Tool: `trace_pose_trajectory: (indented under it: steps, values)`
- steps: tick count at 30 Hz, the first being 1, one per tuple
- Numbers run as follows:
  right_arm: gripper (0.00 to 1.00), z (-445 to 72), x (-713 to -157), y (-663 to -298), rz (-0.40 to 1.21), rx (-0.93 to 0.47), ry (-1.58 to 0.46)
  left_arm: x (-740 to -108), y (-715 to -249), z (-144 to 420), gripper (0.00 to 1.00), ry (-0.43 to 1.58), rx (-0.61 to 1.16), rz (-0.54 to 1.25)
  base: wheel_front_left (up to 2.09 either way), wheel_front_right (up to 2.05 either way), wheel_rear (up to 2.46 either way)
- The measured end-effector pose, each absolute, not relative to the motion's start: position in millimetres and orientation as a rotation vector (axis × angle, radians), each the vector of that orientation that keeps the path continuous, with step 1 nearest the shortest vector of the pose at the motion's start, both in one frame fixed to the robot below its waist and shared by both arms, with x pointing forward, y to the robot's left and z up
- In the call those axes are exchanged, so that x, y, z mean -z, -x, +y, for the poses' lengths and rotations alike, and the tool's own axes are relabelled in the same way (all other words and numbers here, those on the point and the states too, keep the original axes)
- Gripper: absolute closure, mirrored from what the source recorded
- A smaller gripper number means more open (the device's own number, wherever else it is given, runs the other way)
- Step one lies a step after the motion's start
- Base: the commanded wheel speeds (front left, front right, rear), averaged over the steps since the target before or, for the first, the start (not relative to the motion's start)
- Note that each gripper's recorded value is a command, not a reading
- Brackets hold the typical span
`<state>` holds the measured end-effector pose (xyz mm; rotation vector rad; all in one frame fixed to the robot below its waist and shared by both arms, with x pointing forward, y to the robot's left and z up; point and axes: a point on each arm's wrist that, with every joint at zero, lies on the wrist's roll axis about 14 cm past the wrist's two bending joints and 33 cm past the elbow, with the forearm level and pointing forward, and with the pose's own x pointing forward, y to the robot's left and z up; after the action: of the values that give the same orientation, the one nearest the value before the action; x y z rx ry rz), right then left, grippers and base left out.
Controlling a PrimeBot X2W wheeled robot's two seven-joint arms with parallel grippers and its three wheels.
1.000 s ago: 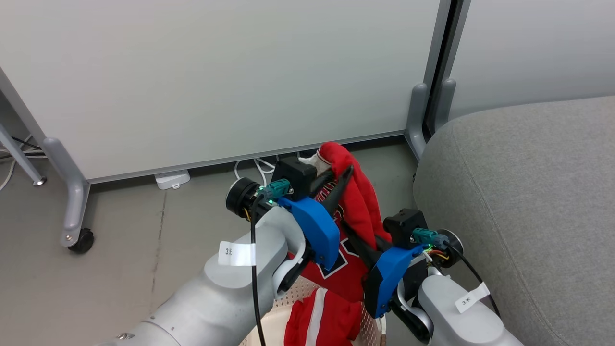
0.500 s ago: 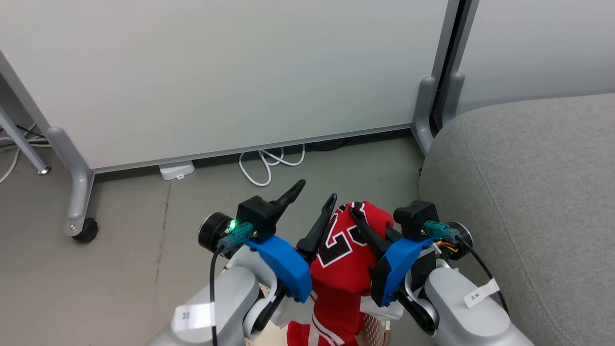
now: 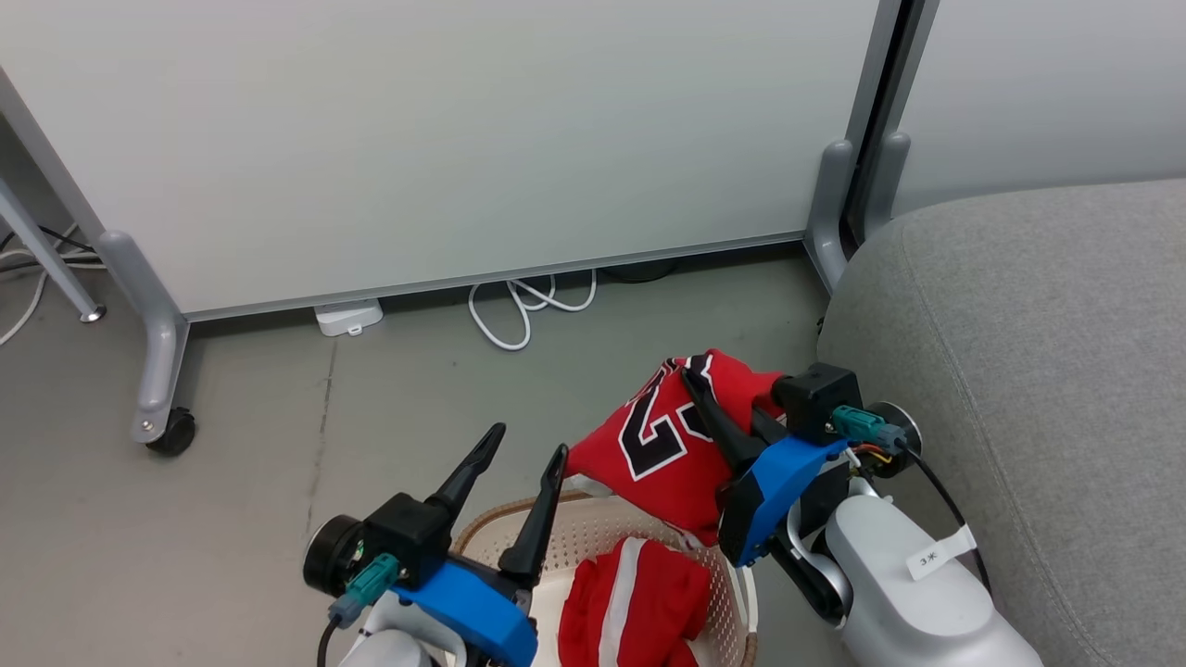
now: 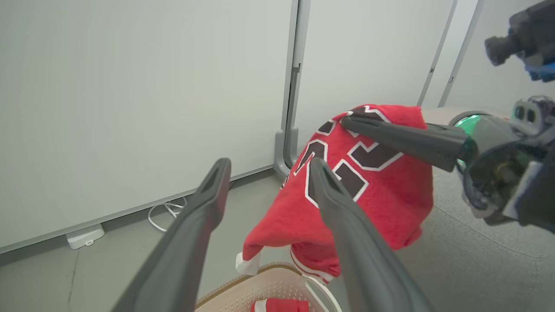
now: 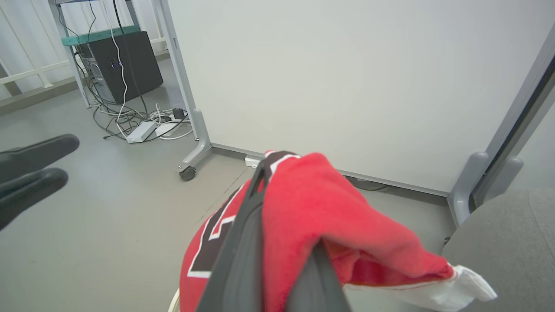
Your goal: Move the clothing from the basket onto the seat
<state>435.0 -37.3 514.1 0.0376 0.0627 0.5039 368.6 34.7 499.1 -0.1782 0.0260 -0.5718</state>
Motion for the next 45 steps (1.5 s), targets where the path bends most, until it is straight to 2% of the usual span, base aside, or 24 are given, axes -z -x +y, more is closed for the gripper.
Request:
trace_pose_trajectory:
  steps: [11,27,35,45]
  values:
    - [1.0,-41.9,-516.6,-437.9,0.052,-0.487,-0.037,-488.9,-364.5,57.5,0.0,0.194,0.479,0.03,0.0,0.0,0.0]
    - [1.0,-57.2,-518.1,-432.7,0.054,-0.448,-0.033,-488.1,-362.7,45.4,0.0,0.186,0.513,0.03,0.0,0.0,0.0]
    - [1.0,-94.9,-520.0,-426.1,0.051,-0.353,-0.022,-485.5,-366.0,19.9,0.0,0.181,0.598,0.045,0.0,0.0,0.0]
    - [1.0,-175.2,-518.9,-403.6,0.054,-0.136,-0.019,-487.5,-368.1,-47.2,0.0,0.187,0.797,0.055,0.0,0.0,0.0]
